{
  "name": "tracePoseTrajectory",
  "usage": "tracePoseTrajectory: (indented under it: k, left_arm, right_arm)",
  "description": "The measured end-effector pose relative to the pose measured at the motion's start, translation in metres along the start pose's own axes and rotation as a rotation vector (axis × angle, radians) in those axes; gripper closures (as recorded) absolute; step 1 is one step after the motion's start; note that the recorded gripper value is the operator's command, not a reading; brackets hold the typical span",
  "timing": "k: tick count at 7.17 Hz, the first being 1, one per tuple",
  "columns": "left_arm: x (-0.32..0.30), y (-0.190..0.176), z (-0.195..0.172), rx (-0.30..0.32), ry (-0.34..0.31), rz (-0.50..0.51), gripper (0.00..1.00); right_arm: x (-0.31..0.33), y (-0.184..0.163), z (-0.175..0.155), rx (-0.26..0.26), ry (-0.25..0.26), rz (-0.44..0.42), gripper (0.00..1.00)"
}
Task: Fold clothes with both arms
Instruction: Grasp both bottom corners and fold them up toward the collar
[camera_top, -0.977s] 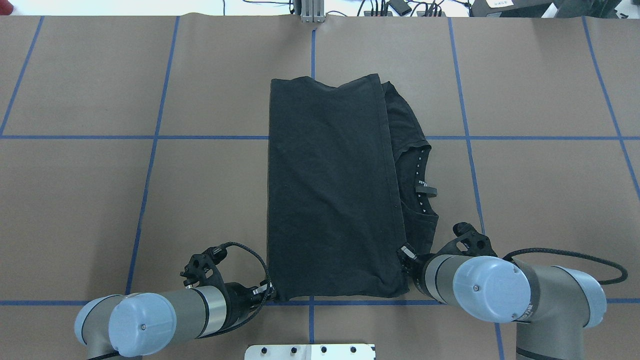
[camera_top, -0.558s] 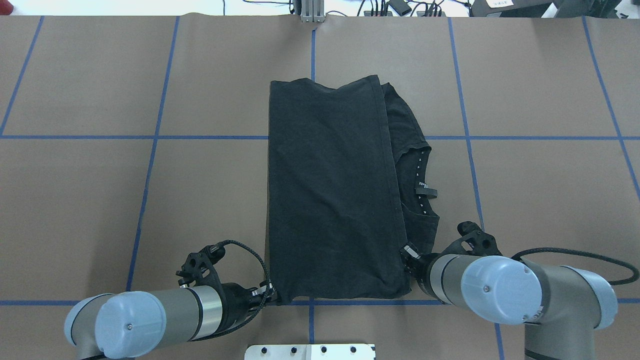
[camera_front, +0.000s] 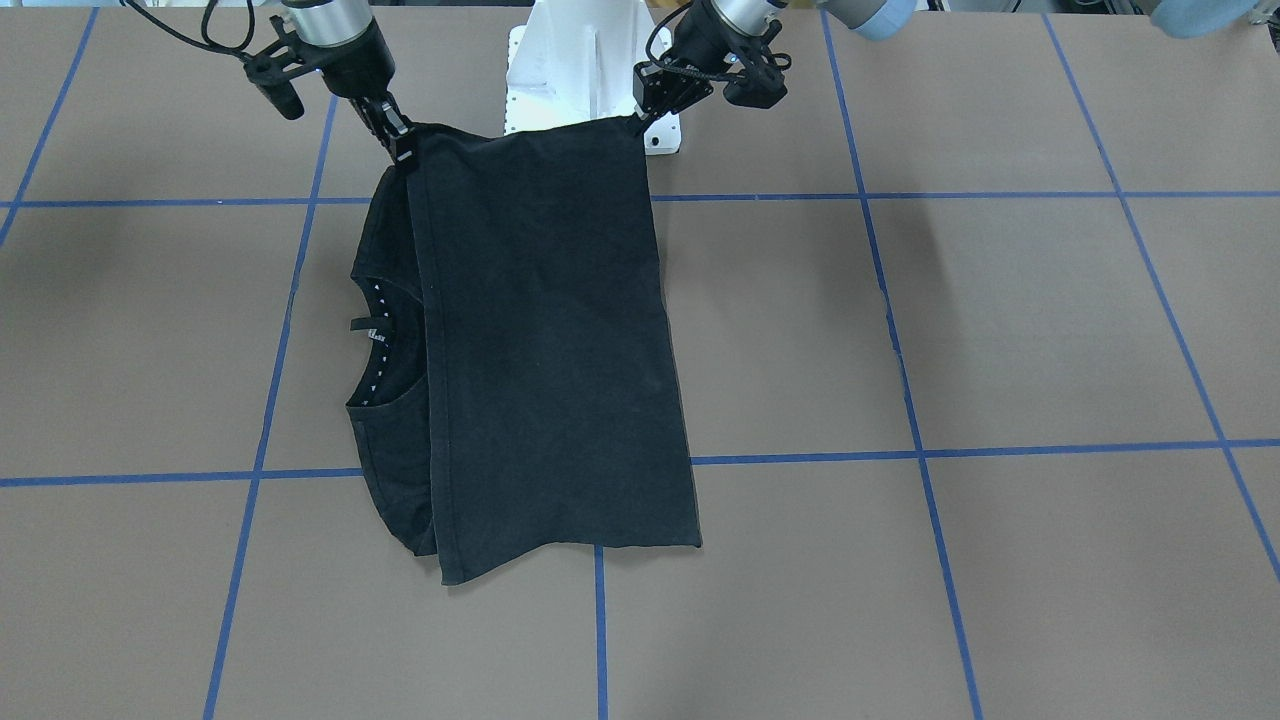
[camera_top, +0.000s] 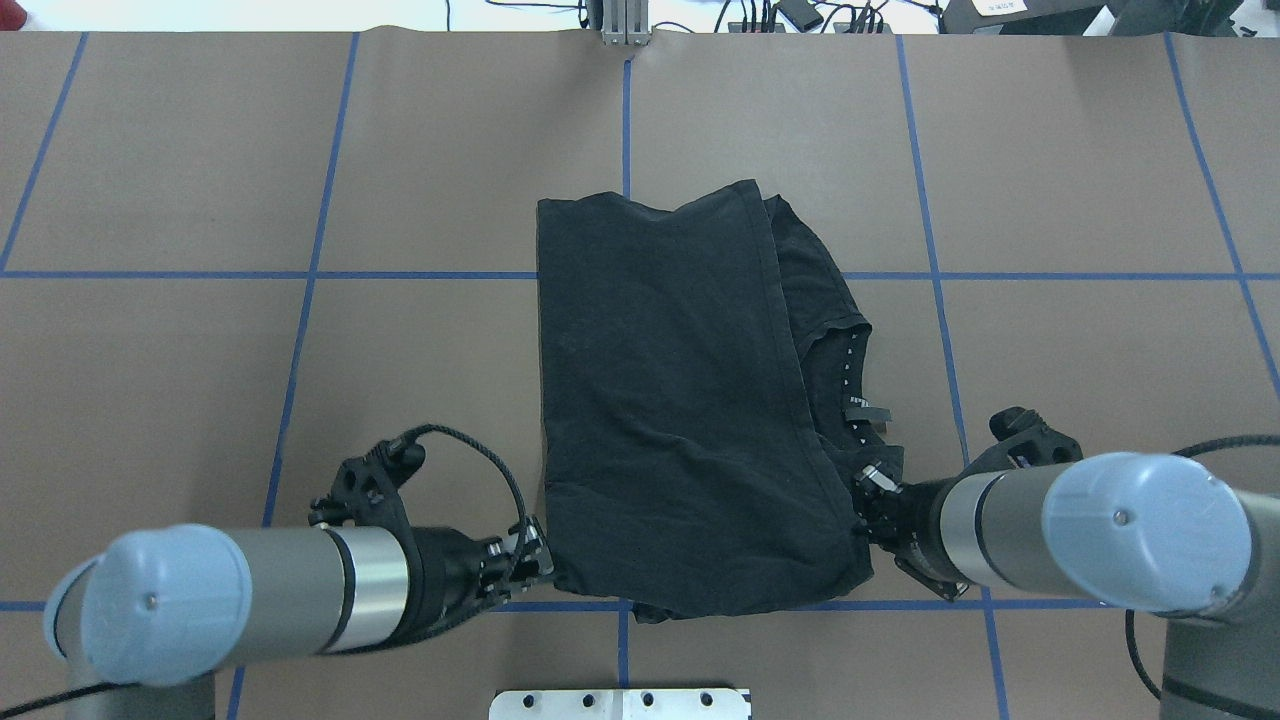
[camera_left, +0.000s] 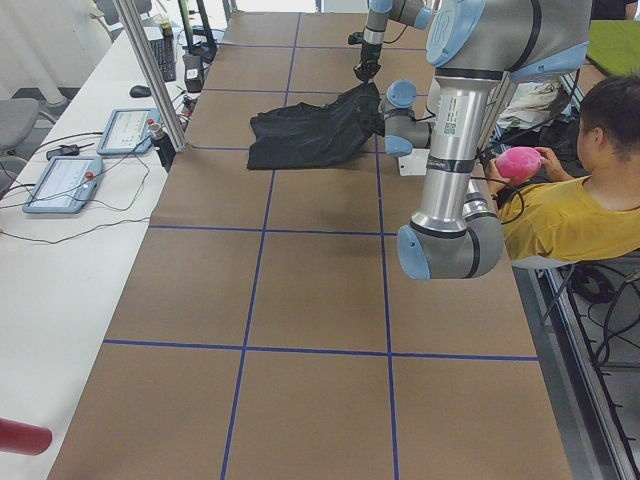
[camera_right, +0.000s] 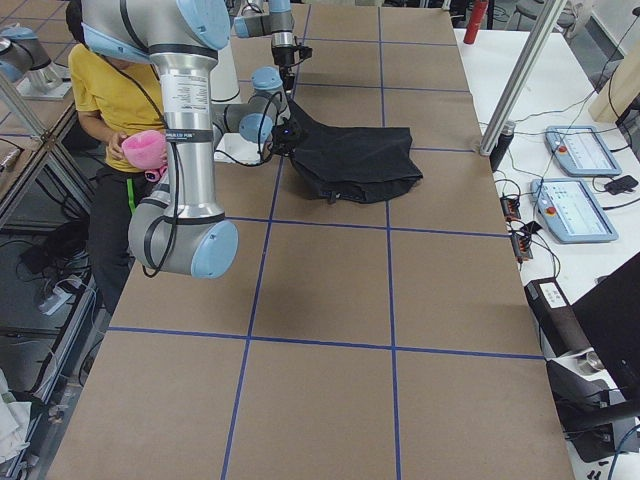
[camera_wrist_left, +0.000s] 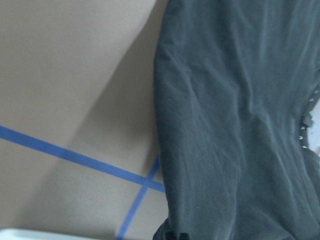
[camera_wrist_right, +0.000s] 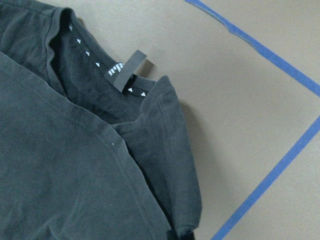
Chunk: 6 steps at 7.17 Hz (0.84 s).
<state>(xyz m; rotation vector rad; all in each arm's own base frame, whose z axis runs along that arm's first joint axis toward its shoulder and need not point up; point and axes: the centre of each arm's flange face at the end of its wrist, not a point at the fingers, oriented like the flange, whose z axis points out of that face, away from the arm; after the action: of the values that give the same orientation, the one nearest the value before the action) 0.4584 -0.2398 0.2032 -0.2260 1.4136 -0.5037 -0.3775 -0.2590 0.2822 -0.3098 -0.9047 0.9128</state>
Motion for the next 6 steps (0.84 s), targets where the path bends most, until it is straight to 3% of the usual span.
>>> tracePoseTrajectory:
  k: [3,6]
  left_arm:
    - [0.061,-0.118,0.003,0.113,0.012,-0.046,1.00]
    - [0.108,-0.238,0.042,0.265,-0.041,-0.016,1.00]
  right_arm:
    - [-0.092,-0.062,-0.004,-0.006,0.001,0.027,1.00]
    - [-0.212,-0.123,0.042,0.067,0.034,-0.013,1.00]
